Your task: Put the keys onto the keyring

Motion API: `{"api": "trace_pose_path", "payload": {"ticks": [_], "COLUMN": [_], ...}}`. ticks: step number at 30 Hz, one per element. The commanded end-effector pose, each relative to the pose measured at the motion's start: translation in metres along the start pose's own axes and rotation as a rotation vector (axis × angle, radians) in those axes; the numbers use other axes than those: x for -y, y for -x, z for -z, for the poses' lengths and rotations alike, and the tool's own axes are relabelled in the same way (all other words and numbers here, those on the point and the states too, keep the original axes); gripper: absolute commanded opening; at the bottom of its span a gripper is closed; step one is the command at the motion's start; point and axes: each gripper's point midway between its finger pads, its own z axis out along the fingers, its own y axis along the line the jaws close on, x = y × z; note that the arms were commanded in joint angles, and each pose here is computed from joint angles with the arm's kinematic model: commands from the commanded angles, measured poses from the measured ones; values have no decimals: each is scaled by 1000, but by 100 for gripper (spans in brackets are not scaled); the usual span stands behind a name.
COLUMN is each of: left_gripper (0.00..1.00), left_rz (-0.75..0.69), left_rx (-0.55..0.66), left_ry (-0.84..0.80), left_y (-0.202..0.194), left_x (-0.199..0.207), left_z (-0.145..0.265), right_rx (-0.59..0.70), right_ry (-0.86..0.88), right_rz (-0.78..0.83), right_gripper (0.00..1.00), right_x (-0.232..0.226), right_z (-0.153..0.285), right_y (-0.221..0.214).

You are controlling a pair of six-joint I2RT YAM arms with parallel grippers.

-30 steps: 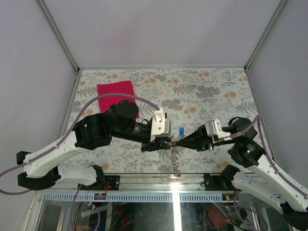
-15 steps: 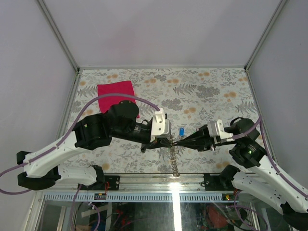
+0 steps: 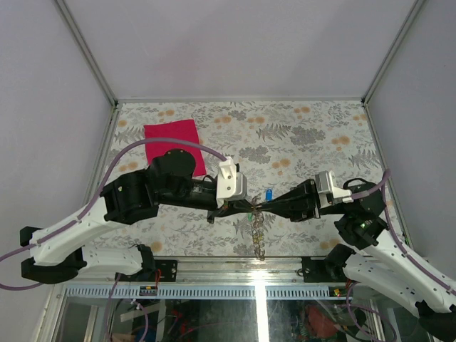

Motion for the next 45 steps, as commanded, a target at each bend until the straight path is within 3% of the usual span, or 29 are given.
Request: {"api": "trace_pose_path", "payload": {"ticks": [1,7,15,31,37,45], "left_gripper": [0,0,0,0,18,25], "left_rz": [2,24,17,13,3,-8], "left_rx": [91,144,170,199,259,319], "left_ry": [62,94,76,83,137,167], "left_y": [16,20,25,33,45,56], "left_x": [-8,-14,-13,-16,-22,-24], "left_z": [2,-3,-7,-10,0,9], "right_rx": [226,356,456,432,417,417], "right_ry": [-70,-146,-115,-102,-118,-104], "right_rz": [98,73,54,50,76,70], "right_gripper": [0,0,0,0,0,0], "right_x": [6,18,16,14,15,14], "right_z": [1,5,4,2,4,2], "right_y": [56,69,85,79,81,82]}}
